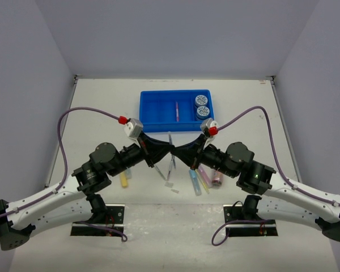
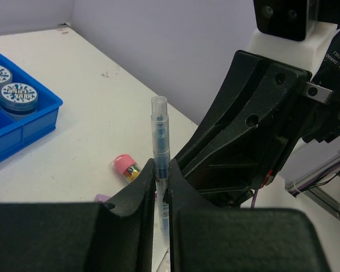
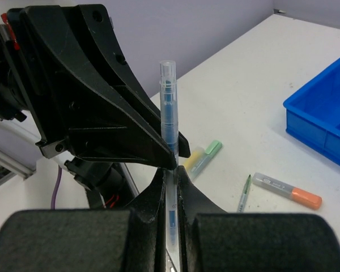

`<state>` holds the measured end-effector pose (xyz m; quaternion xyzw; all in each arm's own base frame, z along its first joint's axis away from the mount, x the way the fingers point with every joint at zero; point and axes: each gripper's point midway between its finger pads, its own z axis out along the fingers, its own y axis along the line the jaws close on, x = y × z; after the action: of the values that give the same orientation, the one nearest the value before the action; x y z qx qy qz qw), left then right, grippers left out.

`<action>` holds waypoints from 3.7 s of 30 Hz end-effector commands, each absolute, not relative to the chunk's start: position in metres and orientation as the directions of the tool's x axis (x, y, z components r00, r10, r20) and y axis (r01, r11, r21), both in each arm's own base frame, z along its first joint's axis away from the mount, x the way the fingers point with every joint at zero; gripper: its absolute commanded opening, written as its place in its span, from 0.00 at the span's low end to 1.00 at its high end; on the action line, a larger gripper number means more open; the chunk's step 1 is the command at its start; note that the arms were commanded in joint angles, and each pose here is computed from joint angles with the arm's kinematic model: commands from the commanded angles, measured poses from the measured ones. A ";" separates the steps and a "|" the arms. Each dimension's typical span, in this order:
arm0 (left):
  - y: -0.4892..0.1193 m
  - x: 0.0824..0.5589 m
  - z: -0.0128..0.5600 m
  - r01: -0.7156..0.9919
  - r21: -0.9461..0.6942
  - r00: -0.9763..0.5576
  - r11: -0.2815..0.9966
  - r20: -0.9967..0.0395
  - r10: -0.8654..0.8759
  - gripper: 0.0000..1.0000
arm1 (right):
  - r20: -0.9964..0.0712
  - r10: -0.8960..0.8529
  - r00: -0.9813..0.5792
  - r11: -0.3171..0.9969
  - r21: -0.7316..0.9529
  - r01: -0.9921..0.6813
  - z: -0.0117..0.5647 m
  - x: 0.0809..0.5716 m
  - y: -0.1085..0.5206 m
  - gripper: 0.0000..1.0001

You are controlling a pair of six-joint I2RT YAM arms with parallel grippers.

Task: Sort the stationery into containers
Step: Close the pen cap on the pen, then place the pen in the storage box.

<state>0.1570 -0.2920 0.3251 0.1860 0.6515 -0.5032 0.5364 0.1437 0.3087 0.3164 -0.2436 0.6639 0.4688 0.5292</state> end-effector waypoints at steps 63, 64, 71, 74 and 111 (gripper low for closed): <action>-0.314 0.144 0.309 0.775 -0.526 -0.478 0.349 -0.850 -0.219 0.00 | -0.951 0.245 -0.186 0.455 0.283 -0.844 0.409 0.178 0.333 0.00; -0.314 0.144 0.309 0.775 -0.526 -0.479 0.349 -0.850 -0.219 0.00 | -0.954 0.237 -0.186 0.458 0.279 -0.844 0.407 0.178 0.333 0.00; -0.322 0.126 0.284 0.773 -0.581 -0.548 0.255 -0.814 -0.194 0.00 | -0.953 0.288 -0.098 0.483 0.233 -0.844 0.469 0.207 0.323 0.00; -0.327 0.122 0.273 0.767 -0.595 -0.569 0.242 -0.804 -0.174 0.00 | -0.956 0.275 -0.098 0.494 0.228 -0.839 0.477 0.220 0.324 0.00; -0.122 0.220 0.276 -0.106 -0.210 -0.374 0.972 -0.897 -0.235 1.00 | -0.653 -0.053 -0.755 0.971 0.144 -0.193 0.143 0.518 0.257 0.13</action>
<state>0.2185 -0.1273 0.2769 -0.0987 0.8312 -0.0662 0.5431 0.5180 0.2549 0.1386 -0.0504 0.9285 0.1086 0.3514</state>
